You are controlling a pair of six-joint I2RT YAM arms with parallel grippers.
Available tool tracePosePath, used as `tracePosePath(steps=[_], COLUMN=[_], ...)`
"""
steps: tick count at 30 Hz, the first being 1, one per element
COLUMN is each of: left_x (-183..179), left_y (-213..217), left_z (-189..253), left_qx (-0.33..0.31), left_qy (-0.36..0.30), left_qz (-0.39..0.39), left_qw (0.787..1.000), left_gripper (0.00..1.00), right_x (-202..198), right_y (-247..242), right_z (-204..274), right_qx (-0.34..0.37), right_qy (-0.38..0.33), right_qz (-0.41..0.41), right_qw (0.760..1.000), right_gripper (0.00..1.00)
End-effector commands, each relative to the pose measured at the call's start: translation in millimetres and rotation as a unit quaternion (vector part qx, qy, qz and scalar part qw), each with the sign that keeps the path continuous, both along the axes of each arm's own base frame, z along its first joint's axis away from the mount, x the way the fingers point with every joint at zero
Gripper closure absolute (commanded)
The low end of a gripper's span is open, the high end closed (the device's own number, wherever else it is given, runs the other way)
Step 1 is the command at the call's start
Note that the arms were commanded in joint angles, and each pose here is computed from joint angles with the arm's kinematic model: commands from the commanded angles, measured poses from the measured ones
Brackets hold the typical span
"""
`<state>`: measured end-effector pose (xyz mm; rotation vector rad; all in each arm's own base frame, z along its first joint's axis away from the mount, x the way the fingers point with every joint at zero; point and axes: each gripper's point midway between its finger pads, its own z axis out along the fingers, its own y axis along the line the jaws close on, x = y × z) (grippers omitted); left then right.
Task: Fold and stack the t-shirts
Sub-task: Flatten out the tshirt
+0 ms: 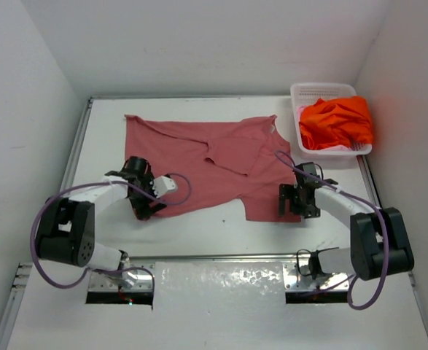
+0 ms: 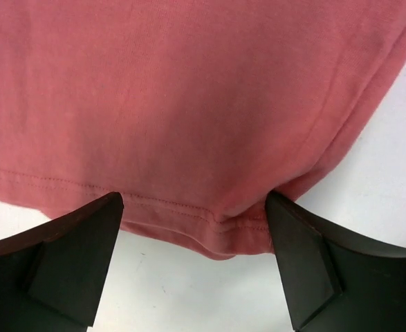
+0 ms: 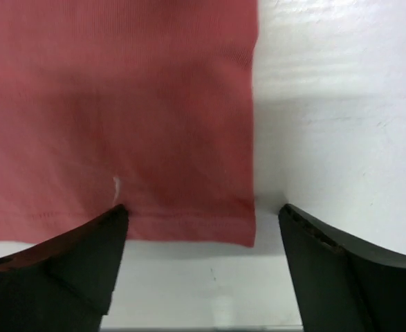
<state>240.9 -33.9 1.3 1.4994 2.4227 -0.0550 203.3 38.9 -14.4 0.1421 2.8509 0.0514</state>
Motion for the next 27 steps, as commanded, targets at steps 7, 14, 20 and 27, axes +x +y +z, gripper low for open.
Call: tracePosePath(steps=[7,14,20,27], left_x=[-32,18,230,371], left_y=[25,22,25,58], left_z=[-44,-12,182,488], left_qx=[0.068,0.060,-0.043,-0.189], left_qy=[-0.001,-0.049,-0.299,-0.620], left_qz=[-0.030,0.083,0.200,0.276], left_qw=[0.997,0.994,0.932,0.709], left_gripper=[0.55,1.00,1.00,1.00], right_x=[-5,39,251,402], right_y=[25,58,80,22], right_z=[-30,1,185,492], right_qx=[0.080,0.170,0.195,0.240], right_qy=[-0.014,-0.075,-0.278,-0.587], right_qz=[-0.032,-0.035,0.028,-0.051], right_qw=[0.996,0.982,0.940,0.772], right_gripper=[0.57,1.00,1.00,1.00])
